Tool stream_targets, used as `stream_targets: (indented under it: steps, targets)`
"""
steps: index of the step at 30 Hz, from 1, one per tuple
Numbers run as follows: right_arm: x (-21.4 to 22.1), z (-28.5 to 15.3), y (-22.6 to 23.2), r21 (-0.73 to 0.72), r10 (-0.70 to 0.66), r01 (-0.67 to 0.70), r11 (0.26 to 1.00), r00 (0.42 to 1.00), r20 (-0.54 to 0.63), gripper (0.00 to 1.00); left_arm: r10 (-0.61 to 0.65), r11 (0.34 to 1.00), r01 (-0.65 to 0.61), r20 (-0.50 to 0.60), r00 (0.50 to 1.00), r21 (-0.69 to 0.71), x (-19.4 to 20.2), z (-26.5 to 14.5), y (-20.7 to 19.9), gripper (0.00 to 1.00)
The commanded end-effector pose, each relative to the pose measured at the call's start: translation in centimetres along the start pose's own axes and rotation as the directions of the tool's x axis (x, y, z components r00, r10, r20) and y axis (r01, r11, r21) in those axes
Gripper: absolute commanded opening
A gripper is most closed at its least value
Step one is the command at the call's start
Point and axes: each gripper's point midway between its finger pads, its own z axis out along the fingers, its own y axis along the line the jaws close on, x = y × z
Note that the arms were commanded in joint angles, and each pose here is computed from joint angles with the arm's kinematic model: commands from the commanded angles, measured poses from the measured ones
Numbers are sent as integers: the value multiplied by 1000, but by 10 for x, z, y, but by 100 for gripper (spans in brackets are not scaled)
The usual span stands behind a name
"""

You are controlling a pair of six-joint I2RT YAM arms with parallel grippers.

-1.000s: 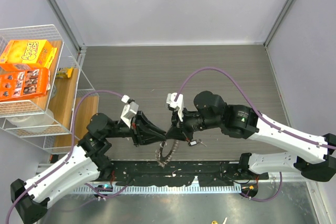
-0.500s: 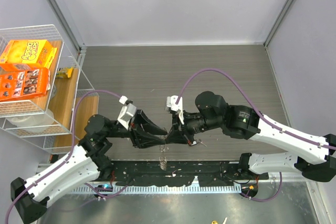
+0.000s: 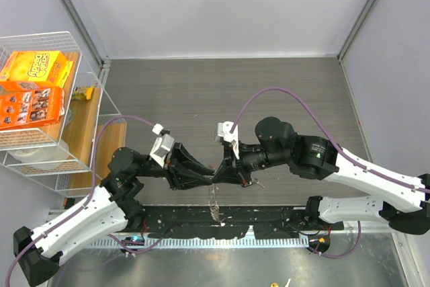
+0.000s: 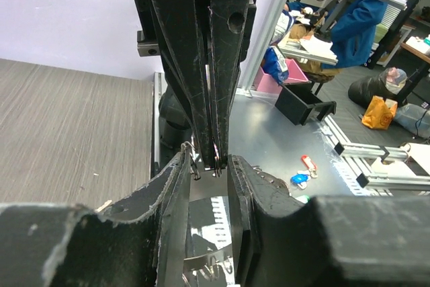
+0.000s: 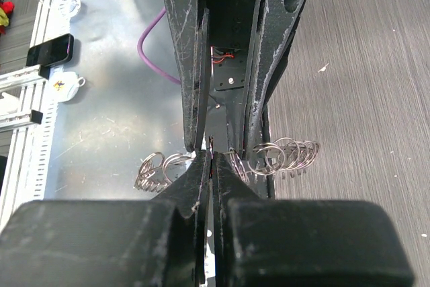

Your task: Put the keys on the keyring

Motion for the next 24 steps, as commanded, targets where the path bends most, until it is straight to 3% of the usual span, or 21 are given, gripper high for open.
stream_targets:
  steps: [1,19,20,22,24]
  targets:
    - [-33,-16,12,-11,-70,72,997,990,124,6,47,999,-47,20,999,-2,-14,1,-5,34]
    - [-41,-15,12,4,-76,76,997,986,147,5,23,1000,-23,-5,1000,-9,-11,6,3,19]
    - [-41,-15,11,8,-77,76,997,986,149,5,22,1000,-22,-4,1000,-12,-13,7,3,16]
    - [-43,-15,11,10,-81,81,997,985,151,6,13,1000,-14,-15,1000,-22,-11,8,7,0]
    - [-44,-14,11,14,-82,81,997,984,156,6,11,999,-12,-22,1000,-40,-10,9,11,0]
